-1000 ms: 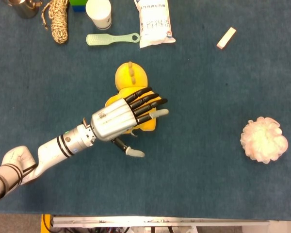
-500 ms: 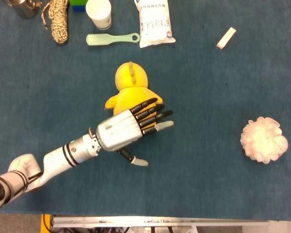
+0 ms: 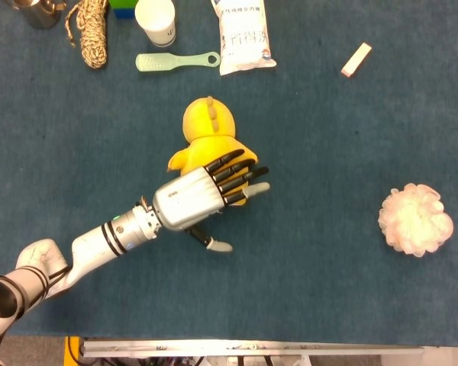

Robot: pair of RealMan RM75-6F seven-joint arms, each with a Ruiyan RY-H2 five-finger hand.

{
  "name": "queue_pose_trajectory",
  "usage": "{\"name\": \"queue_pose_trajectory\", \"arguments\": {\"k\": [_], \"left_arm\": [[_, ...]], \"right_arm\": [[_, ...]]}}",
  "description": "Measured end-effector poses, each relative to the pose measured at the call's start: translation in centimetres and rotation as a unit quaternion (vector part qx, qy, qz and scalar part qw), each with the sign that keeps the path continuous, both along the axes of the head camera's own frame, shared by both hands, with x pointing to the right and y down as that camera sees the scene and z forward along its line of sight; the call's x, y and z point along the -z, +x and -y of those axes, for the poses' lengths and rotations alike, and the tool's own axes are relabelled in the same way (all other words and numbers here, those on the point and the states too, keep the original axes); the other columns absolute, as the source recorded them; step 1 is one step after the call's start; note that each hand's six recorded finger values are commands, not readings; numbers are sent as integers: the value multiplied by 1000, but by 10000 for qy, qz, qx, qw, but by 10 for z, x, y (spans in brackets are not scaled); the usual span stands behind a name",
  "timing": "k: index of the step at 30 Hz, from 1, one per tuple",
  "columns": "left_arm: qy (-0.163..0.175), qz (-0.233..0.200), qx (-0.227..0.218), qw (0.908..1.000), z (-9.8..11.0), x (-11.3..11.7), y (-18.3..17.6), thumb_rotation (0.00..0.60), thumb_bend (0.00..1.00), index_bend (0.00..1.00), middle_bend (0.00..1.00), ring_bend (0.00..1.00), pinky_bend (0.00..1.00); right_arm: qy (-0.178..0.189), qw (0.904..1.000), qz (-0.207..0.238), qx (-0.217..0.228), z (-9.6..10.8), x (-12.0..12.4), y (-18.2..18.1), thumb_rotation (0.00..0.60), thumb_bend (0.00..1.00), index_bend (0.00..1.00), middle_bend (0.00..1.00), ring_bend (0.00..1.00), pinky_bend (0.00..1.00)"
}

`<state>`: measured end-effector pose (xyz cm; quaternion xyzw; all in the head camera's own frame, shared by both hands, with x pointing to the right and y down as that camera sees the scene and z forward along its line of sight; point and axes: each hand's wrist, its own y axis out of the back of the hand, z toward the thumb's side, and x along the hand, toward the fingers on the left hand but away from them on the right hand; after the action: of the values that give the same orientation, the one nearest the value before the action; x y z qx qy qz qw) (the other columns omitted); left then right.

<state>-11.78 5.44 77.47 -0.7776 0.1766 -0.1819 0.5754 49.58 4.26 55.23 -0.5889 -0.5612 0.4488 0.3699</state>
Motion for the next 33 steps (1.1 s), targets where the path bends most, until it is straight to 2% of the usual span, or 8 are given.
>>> {"name": "queue_pose_trajectory", "arguments": {"k": [7, 16, 25, 33], "left_arm": [[-108, -221, 283, 9993, 14, 7, -2, 238, 57, 48, 0, 7, 0], [-233, -590, 78, 9980, -4, 22, 15, 235, 57, 48, 0, 7, 0], [-234, -368, -211, 9988, -22, 14, 30, 237, 56, 48, 0, 7, 0], [-361, -156, -56, 9992, -15, 0, 24, 234, 57, 48, 0, 6, 0]], "right_arm": [[-10, 10000, 0, -23, -1, -1, 2, 600, 129, 129, 278, 161, 217], [-10, 10000, -6, -23, -2, -1, 2, 600, 129, 129, 278, 161, 217], [2, 10000, -9, -87, -4, 0, 6, 600, 129, 129, 278, 164, 217], [-11, 9999, 4, -112, -5, -1, 9, 600, 129, 129, 278, 164, 217]]}}
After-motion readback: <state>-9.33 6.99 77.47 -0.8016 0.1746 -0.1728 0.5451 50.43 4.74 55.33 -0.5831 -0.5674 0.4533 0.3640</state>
